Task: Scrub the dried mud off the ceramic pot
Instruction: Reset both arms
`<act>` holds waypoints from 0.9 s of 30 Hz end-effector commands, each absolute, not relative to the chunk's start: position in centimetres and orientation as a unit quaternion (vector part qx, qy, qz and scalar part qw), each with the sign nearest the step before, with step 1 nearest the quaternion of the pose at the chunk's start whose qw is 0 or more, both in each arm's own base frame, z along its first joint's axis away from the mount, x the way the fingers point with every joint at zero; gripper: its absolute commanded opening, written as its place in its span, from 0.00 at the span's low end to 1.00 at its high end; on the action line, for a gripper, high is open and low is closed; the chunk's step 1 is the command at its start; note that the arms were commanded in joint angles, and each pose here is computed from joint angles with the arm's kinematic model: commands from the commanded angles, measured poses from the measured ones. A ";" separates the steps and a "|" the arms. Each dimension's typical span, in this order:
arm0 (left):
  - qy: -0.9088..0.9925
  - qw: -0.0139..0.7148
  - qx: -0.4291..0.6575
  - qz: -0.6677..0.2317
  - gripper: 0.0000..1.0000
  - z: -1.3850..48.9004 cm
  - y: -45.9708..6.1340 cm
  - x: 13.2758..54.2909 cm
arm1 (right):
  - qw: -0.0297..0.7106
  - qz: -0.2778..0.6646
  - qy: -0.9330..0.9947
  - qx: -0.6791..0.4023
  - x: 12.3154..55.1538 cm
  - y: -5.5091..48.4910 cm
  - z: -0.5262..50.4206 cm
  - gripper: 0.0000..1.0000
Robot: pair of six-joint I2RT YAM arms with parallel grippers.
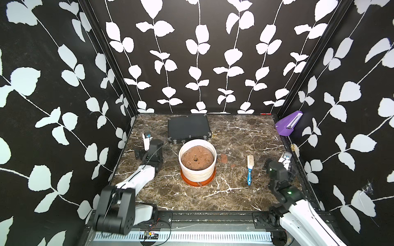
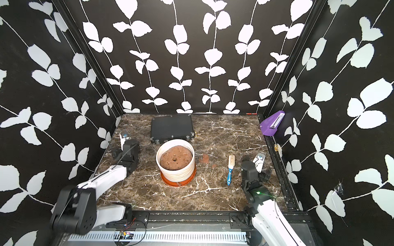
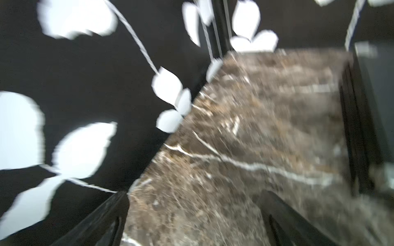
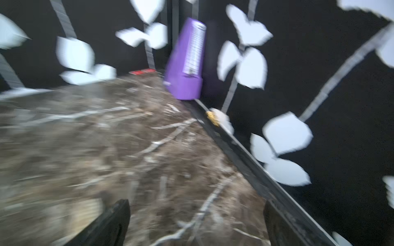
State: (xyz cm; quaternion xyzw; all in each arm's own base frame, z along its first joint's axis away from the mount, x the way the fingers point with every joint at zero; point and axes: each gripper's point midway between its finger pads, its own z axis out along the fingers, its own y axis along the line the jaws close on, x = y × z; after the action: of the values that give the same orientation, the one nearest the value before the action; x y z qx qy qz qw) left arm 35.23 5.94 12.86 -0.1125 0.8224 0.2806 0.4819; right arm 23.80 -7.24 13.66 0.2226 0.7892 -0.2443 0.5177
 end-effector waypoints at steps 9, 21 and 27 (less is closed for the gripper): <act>0.809 0.556 -0.018 0.189 0.99 11.2 1.8 40.0 | 0.521 -0.274 0.781 0.207 34.0 -9.1 12.3 0.99; 0.805 0.581 0.001 0.119 0.99 10.1 1.0 39.6 | 0.578 -0.122 0.804 0.067 38.7 -3.5 9.8 0.99; 0.800 0.588 0.002 0.121 0.99 10.2 1.1 39.7 | 0.570 -0.125 0.809 0.067 38.6 -3.5 9.7 0.99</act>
State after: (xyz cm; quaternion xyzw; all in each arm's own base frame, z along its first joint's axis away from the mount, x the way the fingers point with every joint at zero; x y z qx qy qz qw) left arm 39.49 1.18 9.17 0.0018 0.8133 0.1267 0.5678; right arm 37.97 -3.68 8.23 0.0703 0.8227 -0.1291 0.5492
